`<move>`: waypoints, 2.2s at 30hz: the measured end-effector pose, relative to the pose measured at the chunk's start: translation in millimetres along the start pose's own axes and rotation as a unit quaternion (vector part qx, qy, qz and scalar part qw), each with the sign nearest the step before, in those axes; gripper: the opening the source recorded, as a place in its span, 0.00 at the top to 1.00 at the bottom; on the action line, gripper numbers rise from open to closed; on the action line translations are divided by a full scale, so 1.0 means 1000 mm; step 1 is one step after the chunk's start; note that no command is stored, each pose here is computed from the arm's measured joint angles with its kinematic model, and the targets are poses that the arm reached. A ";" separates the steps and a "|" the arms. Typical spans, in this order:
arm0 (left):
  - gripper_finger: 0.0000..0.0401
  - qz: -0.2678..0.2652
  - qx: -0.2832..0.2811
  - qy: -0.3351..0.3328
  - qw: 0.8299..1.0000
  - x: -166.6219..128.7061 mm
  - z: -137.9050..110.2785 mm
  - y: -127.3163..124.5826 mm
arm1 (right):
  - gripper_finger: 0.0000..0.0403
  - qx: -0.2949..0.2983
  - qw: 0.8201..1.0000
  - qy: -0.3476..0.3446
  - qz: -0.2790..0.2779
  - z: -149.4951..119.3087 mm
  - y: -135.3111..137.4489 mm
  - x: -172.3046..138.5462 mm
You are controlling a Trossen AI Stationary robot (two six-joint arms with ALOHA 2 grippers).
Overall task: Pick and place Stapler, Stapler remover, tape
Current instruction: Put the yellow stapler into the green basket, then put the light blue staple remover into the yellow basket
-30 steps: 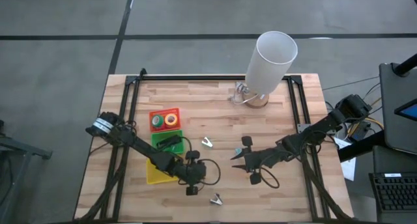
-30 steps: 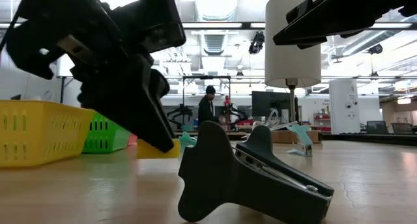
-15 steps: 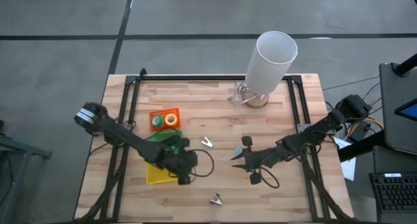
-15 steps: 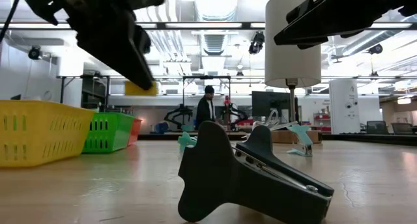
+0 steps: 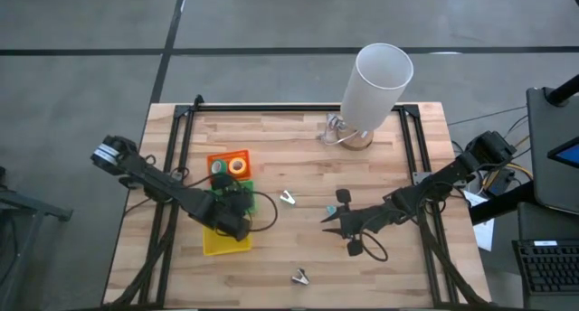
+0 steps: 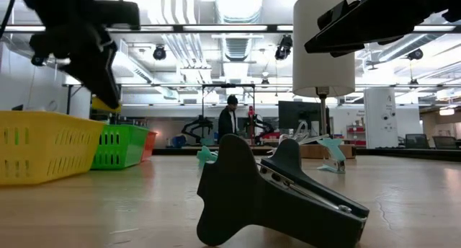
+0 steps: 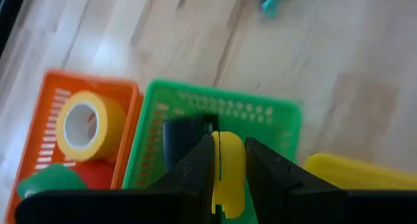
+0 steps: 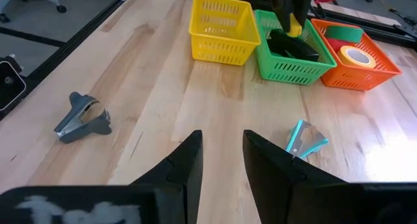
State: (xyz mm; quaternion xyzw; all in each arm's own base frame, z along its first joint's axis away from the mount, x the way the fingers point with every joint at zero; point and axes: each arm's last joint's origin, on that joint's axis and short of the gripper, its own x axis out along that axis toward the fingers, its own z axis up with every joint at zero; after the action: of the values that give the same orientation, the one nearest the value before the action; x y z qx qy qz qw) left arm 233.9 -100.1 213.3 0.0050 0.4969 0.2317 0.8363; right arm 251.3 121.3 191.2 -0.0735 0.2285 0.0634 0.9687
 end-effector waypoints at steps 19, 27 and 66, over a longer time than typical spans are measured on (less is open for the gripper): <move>0.62 0.024 -0.116 0.013 0.993 0.015 -0.016 0.002 | 0.80 0.008 1.000 -0.002 0.000 0.000 0.000 0.000; 0.46 0.039 -0.119 -0.022 0.992 0.012 -0.009 0.002 | 0.79 0.008 1.000 -0.002 0.000 -0.001 0.000 0.000; 0.46 -0.053 0.128 -0.134 0.981 0.095 0.054 -0.028 | 0.81 0.015 1.000 -0.017 0.001 -0.001 0.000 0.000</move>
State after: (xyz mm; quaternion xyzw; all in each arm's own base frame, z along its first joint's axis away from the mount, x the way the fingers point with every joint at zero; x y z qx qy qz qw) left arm 327.2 -76.3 155.2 0.1169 0.4057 0.1188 0.8987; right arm 250.9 120.9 190.6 -0.0573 0.2132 0.0621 0.9733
